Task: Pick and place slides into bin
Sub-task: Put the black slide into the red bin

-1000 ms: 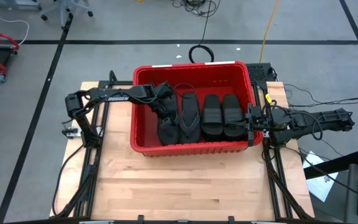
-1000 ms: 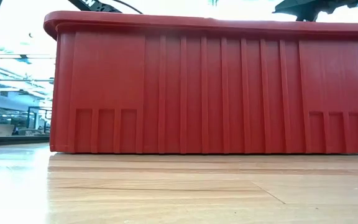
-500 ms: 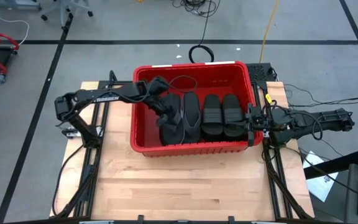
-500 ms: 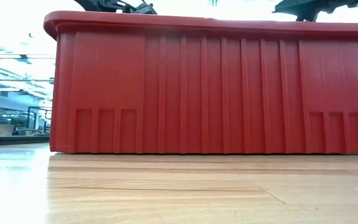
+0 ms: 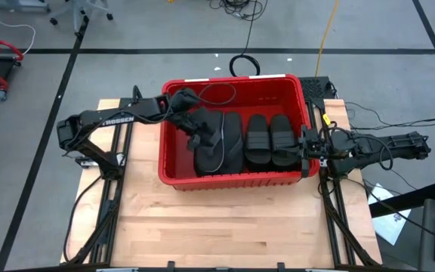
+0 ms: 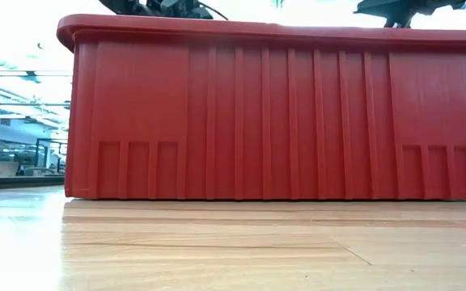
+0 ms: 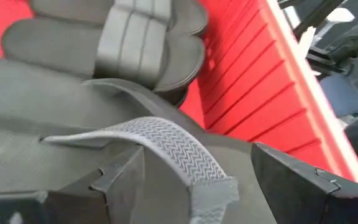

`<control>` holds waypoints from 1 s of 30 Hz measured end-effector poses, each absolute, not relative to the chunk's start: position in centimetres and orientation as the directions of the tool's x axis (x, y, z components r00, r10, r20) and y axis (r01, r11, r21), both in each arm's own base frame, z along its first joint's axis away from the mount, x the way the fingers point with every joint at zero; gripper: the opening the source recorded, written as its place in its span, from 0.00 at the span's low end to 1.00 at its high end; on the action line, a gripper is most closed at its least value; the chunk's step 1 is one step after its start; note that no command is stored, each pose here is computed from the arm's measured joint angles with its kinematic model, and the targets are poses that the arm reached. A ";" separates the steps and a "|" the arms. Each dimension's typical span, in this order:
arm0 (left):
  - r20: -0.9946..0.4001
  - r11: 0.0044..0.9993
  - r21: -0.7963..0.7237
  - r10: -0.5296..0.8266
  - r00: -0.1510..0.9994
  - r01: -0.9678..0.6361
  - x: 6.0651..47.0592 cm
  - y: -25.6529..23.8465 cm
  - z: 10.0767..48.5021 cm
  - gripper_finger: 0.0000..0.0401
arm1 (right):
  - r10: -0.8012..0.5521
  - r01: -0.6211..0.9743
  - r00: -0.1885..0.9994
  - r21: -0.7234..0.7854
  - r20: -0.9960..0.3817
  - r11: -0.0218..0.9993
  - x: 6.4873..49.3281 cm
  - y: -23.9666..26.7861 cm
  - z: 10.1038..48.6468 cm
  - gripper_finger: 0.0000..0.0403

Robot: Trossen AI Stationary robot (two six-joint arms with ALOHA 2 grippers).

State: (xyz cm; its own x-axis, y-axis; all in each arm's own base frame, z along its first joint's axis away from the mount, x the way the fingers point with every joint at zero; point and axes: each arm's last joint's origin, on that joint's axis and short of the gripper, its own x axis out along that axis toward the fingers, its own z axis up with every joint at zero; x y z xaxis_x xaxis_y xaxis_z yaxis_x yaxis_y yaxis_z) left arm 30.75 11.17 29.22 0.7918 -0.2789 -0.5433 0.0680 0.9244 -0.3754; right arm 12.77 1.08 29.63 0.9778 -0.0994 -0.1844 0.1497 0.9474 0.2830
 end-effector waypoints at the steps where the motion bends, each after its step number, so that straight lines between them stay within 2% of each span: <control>1: -0.553 0.926 -0.374 -0.270 0.788 0.054 30.7 11.2 29.2 0.70 | -0.099 0.149 0.978 0.283 -0.184 0.947 12.8 1.1 29.6 0.00; 6: -0.639 0.929 -0.369 -0.268 0.721 0.019 30.2 11.2 28.0 0.65 | -0.099 0.149 0.978 0.282 -0.184 0.948 12.8 1.1 29.6 0.00; 10: -0.730 0.929 -0.368 -0.267 0.629 -0.033 30.3 11.1 26.1 0.55 | -0.099 0.149 0.978 0.283 -0.185 0.948 12.8 1.1 29.6 0.00; 13: -0.700 0.903 -0.429 -0.337 0.630 0.005 30.7 11.0 25.6 0.48 | -0.097 0.148 0.978 0.283 -0.185 0.948 12.8 1.1 29.6 0.00; 17: -0.670 0.885 -0.466 -0.347 0.656 -0.008 31.5 10.9 25.5 0.42 | -0.096 0.147 0.978 0.284 -0.186 0.948 12.8 1.1 29.6 0.00; 23: -0.590 0.855 -0.515 -0.404 0.699 0.059 31.9 11.1 26.1 0.43 | -0.096 0.148 0.978 0.291 -0.185 0.945 12.8 1.1 29.6 0.00; 27: -0.577 0.855 -0.516 -0.389 0.718 0.049 32.1 11.2 26.3 0.44 | -0.096 0.148 0.978 0.292 -0.186 0.945 12.8 1.1 29.6 0.00; 30: -0.610 0.876 -0.482 -0.346 0.713 0.012 32.2 11.0 26.1 0.39 | -0.096 0.148 0.978 0.293 -0.186 0.945 12.8 1.1 29.6 0.00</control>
